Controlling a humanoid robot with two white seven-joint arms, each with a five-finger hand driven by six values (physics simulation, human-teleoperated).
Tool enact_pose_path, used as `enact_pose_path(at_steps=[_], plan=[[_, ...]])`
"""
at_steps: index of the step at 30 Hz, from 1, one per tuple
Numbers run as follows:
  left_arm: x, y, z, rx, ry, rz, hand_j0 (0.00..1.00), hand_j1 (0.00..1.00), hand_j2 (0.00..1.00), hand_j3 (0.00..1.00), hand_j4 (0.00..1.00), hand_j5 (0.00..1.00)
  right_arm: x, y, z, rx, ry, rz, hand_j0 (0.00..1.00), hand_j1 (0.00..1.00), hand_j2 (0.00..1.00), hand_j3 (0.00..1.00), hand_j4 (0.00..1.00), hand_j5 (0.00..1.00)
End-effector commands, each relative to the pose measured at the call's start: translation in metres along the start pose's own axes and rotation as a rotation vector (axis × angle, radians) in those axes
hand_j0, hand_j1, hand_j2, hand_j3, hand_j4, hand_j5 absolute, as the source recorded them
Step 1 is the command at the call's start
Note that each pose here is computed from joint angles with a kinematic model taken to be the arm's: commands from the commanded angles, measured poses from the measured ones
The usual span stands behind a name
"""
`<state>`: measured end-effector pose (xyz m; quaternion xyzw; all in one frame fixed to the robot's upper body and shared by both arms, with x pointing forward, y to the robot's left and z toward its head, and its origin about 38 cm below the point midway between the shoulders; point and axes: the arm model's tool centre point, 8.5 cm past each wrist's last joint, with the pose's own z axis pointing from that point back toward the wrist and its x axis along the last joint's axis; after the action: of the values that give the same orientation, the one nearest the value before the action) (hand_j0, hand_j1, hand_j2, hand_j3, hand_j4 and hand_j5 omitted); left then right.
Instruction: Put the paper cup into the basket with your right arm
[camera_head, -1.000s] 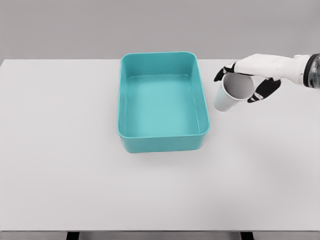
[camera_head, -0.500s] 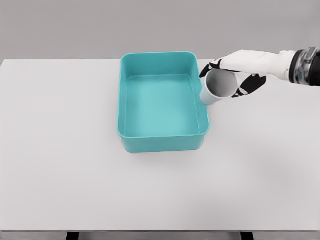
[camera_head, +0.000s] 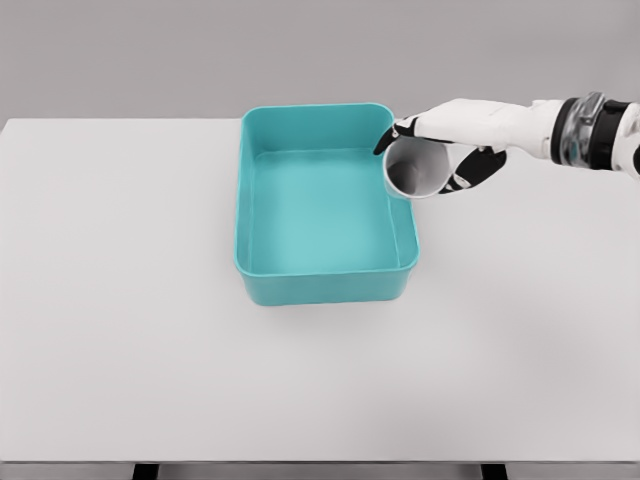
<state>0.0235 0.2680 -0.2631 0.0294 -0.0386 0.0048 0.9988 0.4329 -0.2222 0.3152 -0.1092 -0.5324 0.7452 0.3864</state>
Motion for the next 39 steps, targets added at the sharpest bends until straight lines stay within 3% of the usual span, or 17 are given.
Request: enact_pose_path(at_steps=[1,20,28,35,39], plan=[[0.001,0.0,0.0,0.0,-0.002,0.0,1.0,1.0,1.0,1.0,1.0,1.0,0.003,-0.001,-0.003,-0.002,-0.007,-0.003,0.78,0.78,0.78,0.78,0.78,0.78],[0.0,0.0,0.0,0.0,0.0,0.0,1.0,1.0,1.0,1.0,1.0,1.0,0.019,0.003,-0.024,-0.001,-0.063,-0.025,0.78,0.78,0.78,0.78,0.78,0.78],[0.001,0.0,0.0,0.0,-0.002,0.0,1.0,1.0,1.0,1.0,1.0,1.0,0.028,0.004,-0.031,0.005,-0.122,-0.091,0.78,0.78,0.78,0.78,0.78,0.78],[0.0,0.0,0.0,0.0,0.0,0.0,1.0,1.0,1.0,1.0,1.0,1.0,0.03,0.011,-0.041,0.019,-0.109,-0.136,0.78,0.78,0.78,0.78,0.78,0.78],[0.001,0.0,0.0,0.0,-0.002,0.0,1.0,1.0,1.0,1.0,1.0,1.0,0.026,0.013,-0.038,-0.02,-0.116,-0.181,0.78,0.78,0.78,0.78,0.78,0.78]])
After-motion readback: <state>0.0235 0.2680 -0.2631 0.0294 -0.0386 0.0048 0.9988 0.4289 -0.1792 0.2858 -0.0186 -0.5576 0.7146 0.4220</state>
